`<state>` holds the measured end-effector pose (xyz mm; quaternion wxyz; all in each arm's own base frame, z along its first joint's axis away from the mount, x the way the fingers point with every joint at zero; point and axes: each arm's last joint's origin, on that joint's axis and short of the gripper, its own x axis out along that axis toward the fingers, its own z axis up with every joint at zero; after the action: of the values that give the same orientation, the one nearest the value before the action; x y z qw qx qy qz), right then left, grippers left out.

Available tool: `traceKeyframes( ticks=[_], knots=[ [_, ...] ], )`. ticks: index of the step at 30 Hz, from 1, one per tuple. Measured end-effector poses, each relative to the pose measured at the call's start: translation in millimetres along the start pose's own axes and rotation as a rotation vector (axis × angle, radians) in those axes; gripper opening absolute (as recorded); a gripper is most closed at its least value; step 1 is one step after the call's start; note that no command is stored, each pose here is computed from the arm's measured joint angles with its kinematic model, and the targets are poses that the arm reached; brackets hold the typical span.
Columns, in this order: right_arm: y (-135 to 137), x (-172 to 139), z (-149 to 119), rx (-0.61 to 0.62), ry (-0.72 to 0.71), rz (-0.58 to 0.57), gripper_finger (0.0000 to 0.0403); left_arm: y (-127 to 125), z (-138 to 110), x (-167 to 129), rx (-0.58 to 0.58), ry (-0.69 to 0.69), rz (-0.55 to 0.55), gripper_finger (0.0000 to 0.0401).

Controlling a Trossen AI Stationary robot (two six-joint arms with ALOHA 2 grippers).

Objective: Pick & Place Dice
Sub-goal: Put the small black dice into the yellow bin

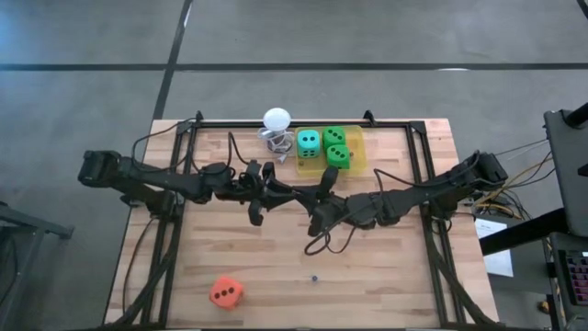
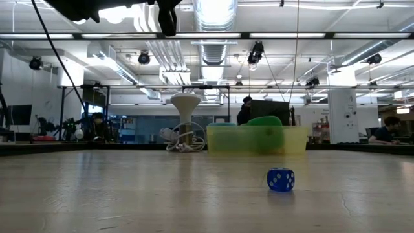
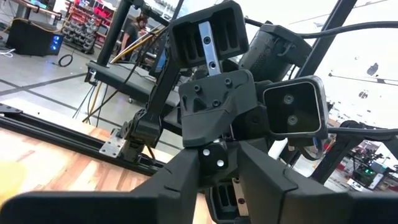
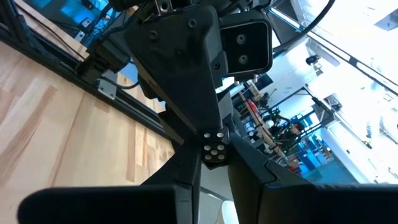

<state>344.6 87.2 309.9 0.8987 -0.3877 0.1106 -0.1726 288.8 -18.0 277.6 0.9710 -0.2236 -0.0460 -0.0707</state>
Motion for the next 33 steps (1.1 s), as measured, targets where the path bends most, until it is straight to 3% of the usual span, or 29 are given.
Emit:
traceKeyframes(
  ticks=[33],
  knots=[
    [-3.6, -0.2, 3.0, 0.06, 0.007, -0.011, 0.0047, 0.9, 0.8, -2.0, -0.002, 0.024, 0.03, 0.0125]
  ],
)
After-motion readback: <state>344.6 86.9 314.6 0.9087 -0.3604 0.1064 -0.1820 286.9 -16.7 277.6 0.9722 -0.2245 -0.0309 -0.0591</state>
